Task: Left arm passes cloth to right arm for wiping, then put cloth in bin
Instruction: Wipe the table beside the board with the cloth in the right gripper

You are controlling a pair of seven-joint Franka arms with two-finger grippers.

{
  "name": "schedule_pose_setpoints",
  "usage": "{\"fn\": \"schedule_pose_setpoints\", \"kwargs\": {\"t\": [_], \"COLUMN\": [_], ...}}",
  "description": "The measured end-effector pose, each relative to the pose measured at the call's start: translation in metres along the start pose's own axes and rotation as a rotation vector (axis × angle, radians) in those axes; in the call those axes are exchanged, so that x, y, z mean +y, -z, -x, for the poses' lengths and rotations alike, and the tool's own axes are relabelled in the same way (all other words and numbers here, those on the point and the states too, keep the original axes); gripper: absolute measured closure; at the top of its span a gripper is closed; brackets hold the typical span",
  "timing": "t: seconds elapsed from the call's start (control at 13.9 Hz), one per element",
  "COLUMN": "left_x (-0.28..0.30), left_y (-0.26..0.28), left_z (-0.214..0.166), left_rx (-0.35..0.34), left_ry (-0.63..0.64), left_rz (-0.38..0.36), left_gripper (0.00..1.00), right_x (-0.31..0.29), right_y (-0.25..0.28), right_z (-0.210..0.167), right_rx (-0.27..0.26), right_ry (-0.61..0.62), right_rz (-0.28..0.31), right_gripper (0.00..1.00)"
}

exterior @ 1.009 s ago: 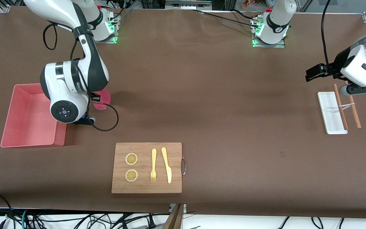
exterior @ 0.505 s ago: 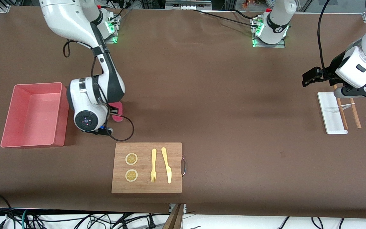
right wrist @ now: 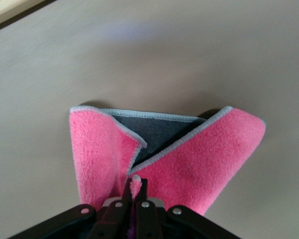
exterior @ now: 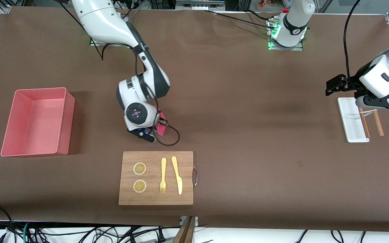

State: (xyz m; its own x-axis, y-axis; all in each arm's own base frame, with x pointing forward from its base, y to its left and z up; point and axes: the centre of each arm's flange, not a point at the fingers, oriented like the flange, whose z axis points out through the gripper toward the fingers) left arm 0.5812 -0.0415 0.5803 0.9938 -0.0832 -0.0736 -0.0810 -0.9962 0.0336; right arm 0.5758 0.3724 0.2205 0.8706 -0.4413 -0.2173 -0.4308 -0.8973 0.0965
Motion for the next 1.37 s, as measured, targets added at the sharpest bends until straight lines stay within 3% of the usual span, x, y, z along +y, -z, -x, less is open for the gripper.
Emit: {"fn": "schedule_pose_setpoints", "kwargs": {"t": [0.29,0.5,0.87,1.37], "left_x": [-0.004,0.012,0.012,-0.003], "left_y": [0.001,0.005,0.008,0.007], "left_z": [0.015,0.018,0.017,0.0], "left_rx": [0.024,0.032,0.041,0.057], "left_ry": [-0.043,-0.073,-0.075,-0.051], "left_rz": [-0.002,-0.004,-0.018,-0.015], "left_gripper": [0.0,0.0,0.0,0.0], "right_x": [-0.032,-0.025,0.058,0.186], "right_y": [0.016,0.021,0.012,0.02], "right_z": [0.031,0.016,-0.09,-0.186], "right_rx": [0.003,0.009,-0.032,-0.091], "right_ry": [-0.084,-0.042,0.088,0.303], "right_rz": [-0.071,-0.075,-0.052,0.072], "right_gripper": [0.98,0.98,0.98,0.98]}}
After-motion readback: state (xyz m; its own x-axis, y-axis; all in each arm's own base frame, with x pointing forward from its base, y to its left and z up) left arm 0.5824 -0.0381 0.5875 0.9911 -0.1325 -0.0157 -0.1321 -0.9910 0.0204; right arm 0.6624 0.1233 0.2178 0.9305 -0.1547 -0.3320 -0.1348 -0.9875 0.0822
